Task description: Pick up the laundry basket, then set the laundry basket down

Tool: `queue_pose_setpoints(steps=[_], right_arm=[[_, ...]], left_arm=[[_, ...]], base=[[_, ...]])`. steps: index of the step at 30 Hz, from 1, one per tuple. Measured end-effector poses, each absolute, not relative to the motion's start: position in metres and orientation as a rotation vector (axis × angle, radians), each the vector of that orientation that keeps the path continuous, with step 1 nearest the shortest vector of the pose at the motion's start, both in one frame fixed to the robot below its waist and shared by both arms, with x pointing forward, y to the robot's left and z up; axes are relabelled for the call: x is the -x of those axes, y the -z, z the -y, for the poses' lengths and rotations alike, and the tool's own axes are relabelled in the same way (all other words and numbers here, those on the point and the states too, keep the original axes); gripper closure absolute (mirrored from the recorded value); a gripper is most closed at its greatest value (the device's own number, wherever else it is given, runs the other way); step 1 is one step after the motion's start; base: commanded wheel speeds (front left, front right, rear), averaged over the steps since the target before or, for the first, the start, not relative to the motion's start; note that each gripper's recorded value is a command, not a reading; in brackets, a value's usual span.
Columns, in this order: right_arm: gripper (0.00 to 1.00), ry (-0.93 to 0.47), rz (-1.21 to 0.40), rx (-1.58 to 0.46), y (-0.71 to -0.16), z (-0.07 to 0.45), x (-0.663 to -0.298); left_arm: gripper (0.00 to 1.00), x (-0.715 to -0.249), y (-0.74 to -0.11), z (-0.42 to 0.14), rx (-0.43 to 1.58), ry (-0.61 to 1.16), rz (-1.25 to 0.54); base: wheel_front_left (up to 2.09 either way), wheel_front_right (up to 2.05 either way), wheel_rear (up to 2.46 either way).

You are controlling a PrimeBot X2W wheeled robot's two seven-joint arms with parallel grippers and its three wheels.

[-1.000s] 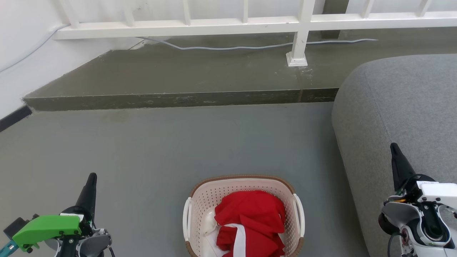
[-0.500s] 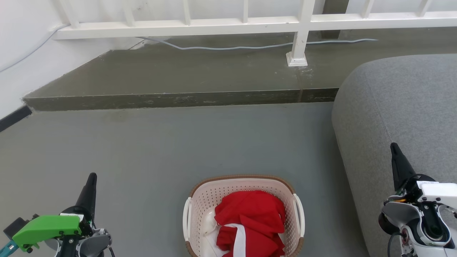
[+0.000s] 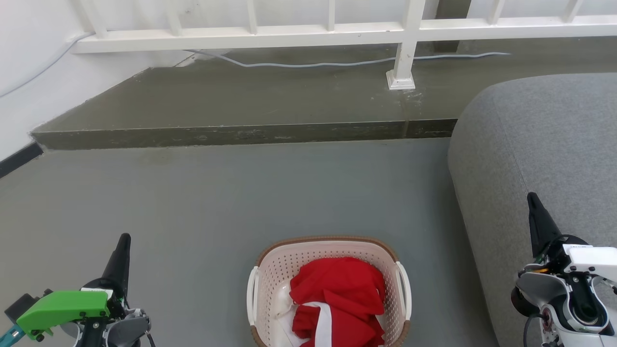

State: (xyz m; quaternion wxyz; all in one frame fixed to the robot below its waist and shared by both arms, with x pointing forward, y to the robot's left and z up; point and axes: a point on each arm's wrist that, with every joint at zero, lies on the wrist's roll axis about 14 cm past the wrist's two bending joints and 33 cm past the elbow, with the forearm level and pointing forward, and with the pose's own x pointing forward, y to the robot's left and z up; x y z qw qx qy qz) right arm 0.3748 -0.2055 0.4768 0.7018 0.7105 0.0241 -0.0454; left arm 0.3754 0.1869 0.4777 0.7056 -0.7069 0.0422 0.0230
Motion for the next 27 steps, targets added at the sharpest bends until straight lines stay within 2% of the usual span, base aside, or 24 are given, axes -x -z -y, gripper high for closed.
queue_pose_setpoints(steps=[27], right_arm=[[1.0, 0.101, -0.052, -1.582, -0.477, 0.2057, -0.3749]], left_arm=[[1.0, -0.3754, -0.4777, -0.1871, 1.572, -0.052, -0.093]], base=[[0.0, 0.0, 0.0]])
